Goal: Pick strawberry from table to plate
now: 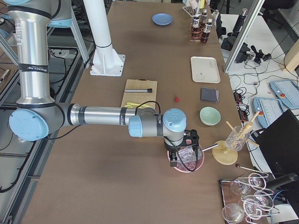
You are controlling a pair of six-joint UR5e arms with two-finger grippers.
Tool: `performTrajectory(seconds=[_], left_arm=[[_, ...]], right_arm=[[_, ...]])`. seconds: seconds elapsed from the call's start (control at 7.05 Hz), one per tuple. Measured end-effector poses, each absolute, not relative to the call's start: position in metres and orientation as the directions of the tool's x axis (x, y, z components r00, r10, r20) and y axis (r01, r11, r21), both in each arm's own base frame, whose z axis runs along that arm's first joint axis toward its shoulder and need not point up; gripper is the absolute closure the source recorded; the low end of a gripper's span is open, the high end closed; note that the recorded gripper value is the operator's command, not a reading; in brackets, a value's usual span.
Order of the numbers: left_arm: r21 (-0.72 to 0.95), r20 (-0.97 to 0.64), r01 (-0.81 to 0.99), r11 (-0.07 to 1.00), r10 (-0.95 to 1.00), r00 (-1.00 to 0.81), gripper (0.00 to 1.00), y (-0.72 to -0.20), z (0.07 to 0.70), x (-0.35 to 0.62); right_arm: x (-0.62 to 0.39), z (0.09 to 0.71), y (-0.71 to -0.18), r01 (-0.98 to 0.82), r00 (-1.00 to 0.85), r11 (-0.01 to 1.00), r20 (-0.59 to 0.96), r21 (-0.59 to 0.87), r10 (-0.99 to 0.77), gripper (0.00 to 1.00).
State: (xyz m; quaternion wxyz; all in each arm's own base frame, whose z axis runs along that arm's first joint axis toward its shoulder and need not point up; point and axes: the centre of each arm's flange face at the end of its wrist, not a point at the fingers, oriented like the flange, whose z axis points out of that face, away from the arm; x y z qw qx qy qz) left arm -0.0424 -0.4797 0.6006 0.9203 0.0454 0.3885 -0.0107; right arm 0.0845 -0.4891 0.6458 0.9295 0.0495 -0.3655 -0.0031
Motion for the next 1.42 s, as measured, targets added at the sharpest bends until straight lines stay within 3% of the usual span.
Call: performTrajectory(seconds=[1.42], left_arm=[[0.139, -0.717, 0.061, 0.988, 0.058, 0.695, 0.01, -0.479, 0.574, -0.044]], right_arm=[[0.084, 0.650, -0.485, -0.023, 0.734, 0.995, 0.678, 0.092, -0.046, 0.00]])
